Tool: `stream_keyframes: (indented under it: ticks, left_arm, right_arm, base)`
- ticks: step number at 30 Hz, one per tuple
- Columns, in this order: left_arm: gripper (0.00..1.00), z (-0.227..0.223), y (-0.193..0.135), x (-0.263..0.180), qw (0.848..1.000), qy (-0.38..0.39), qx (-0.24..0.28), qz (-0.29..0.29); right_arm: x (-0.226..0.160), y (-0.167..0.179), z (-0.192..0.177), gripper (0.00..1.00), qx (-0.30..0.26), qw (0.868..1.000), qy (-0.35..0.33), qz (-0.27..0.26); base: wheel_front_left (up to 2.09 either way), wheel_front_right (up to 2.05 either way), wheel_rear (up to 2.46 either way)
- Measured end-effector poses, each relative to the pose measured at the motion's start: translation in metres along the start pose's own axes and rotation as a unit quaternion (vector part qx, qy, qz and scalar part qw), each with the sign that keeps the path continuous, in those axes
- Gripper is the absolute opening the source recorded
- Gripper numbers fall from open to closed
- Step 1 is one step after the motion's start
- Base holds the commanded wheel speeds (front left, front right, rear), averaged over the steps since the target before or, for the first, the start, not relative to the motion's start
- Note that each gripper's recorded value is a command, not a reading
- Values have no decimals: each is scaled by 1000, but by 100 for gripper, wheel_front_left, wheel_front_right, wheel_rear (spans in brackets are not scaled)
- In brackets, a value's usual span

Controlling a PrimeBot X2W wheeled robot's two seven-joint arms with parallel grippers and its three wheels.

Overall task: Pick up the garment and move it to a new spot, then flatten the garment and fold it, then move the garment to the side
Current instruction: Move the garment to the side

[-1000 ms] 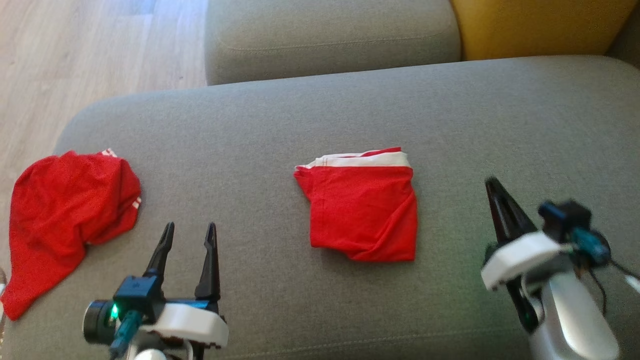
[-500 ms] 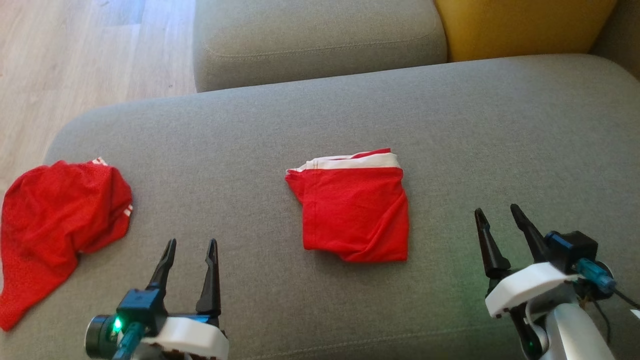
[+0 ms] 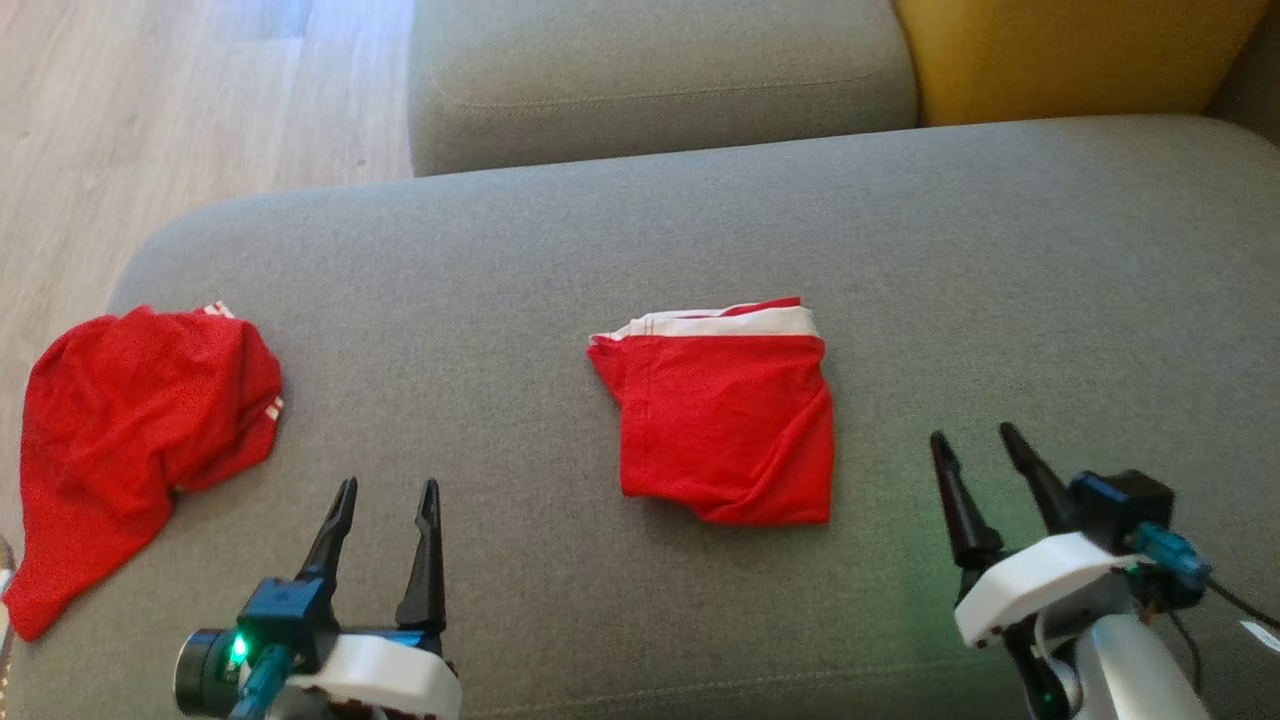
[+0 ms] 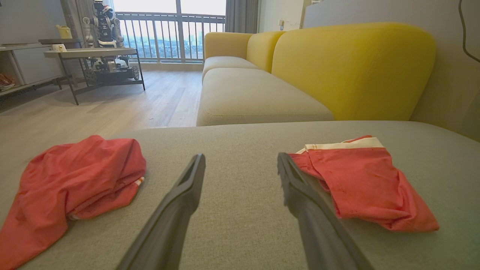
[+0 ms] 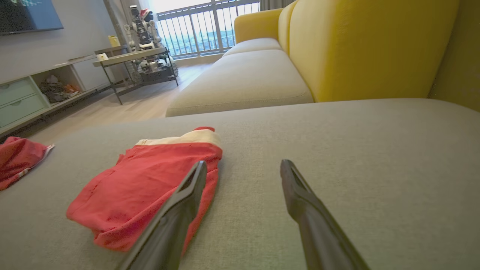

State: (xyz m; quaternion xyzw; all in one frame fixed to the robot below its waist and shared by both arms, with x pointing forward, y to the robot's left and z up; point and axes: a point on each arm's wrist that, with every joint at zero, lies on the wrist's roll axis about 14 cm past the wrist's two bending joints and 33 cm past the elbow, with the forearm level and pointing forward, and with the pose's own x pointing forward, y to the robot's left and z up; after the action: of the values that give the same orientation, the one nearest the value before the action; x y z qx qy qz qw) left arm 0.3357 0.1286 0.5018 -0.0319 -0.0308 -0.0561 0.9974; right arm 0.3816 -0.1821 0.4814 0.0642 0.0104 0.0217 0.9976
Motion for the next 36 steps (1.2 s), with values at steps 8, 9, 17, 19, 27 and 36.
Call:
stream_keyframes:
  ticks: [8, 9, 17, 19, 27, 36]
  left_arm:
    - [100, -11, 4, -1, 1000, 17, -3, 4]
    - [100, -13, 4, -1, 1000, 21, -4, 3]
    - [100, -24, 9, 4, 999, 39, -2, 5]
    - [100, -24, 12, 6, 999, 39, -2, 9]
    - [100, -28, 26, 4, 998, 48, 2, 32]
    - [100, -32, 33, 2, 998, 54, 3, 43]
  right_arm:
    - [9, 24, -40, 100, 38, 995, 87, 28]
    - [13, 27, -42, 100, 47, 994, 95, 31]
    - [49, 47, -62, 100, 77, 985, 148, 48]
    - [55, 52, -69, 100, 86, 981, 165, 50]
    - [72, 66, -93, 100, 86, 971, 214, 57]
    - [81, 83, -106, 0, 49, 966, 240, 85]
  base:
    - [0, 0, 0]
    - [0, 0, 0]
    - [0, 0, 0]
    - [0, 0, 0]
    - [0, 0, 0]
    - [0, 0, 0]
